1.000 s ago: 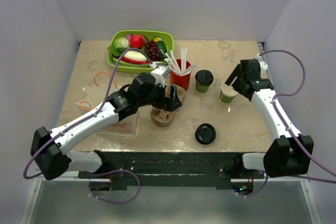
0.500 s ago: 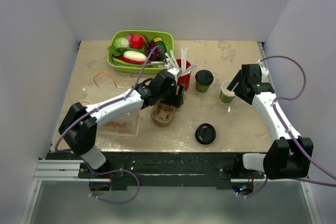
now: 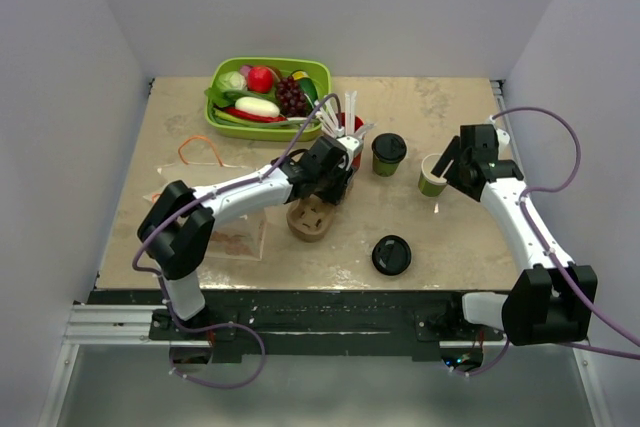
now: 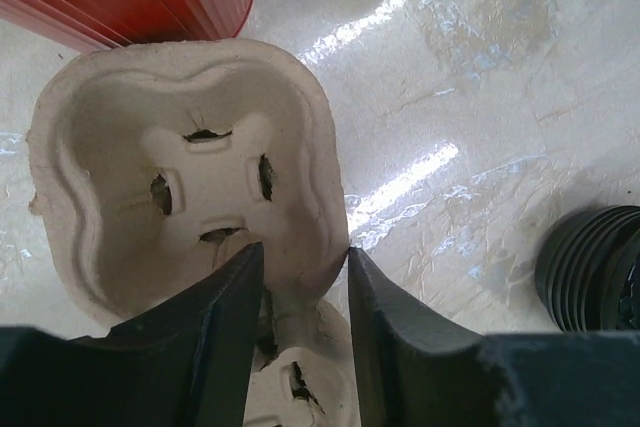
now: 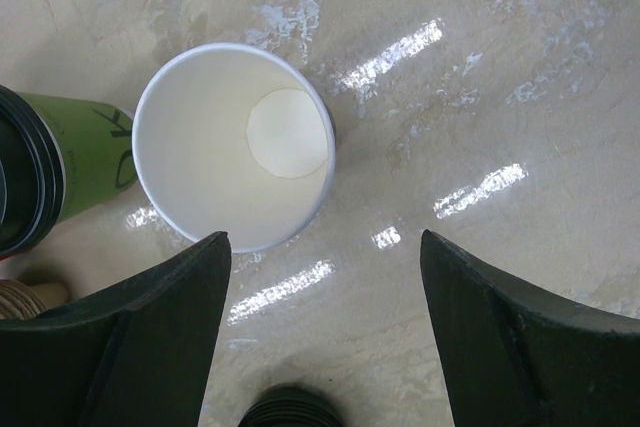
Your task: Pack the takeout coffee
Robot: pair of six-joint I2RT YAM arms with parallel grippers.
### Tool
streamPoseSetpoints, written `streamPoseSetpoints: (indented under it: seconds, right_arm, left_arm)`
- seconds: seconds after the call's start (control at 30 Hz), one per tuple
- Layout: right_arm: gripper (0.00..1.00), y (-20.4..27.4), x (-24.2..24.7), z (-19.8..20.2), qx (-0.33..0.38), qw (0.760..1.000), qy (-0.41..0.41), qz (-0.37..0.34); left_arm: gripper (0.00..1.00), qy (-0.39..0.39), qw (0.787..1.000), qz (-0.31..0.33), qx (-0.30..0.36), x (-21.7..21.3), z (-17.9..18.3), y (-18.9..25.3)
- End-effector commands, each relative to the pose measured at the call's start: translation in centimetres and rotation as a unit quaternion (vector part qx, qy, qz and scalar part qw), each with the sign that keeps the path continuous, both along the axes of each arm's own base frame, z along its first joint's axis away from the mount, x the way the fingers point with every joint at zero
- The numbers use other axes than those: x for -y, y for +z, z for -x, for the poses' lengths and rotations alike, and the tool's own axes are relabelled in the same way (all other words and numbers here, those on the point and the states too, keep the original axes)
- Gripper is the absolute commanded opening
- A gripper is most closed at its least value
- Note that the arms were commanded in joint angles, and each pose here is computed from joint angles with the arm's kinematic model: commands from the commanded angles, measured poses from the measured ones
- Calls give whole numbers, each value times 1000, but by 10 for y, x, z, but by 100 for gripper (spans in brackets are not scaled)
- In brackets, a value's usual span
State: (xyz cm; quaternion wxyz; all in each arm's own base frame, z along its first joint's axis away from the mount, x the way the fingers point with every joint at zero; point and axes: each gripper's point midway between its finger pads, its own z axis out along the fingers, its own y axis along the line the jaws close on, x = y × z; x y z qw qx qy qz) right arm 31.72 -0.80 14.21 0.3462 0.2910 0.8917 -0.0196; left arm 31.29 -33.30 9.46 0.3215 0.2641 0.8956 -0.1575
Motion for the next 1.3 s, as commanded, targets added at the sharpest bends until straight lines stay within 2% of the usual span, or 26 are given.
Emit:
streamPoseSetpoints:
  seconds: [0.0, 0.17, 0.4, 0.53, 0.7, 0.9, 1.07, 1.2, 1.27]
  right_arm:
    - [79, 13, 3, 0, 18, 1000, 7, 13]
    - [78, 12, 0, -1, 19, 1000, 15, 10]
    - [78, 13, 0, 0, 22, 1000, 18, 8]
    - [78, 16, 0, 1, 27, 999, 19, 8]
    - [78, 18, -1, 1, 31, 999, 21, 7]
    - [77, 22, -3, 1, 39, 999, 28, 3]
    - [77, 35, -9, 3, 60, 997, 42, -6]
    - [77, 49, -8, 10, 76, 996, 37, -7]
    - [77, 61, 2, 14, 92, 996, 9, 4]
  left_arm:
    - [43, -25, 999, 19, 27, 17, -9, 17]
    - [40, -31, 999, 16, 24, 16, -8, 14]
    - [18, -30, 999, 10, 29, 17, -12, 17]
    - [15, -37, 998, 27, 36, 19, -9, 30]
    - [2, -37, 998, 38, 41, 18, -6, 41]
    - [0, -27, 997, 38, 61, 7, -4, 59]
    - [0, -47, 993, 43, 96, -1, 3, 88]
    - [0, -112, 985, 30, 127, 0, 19, 102]
    - [0, -158, 976, 32, 146, 9, 34, 111]
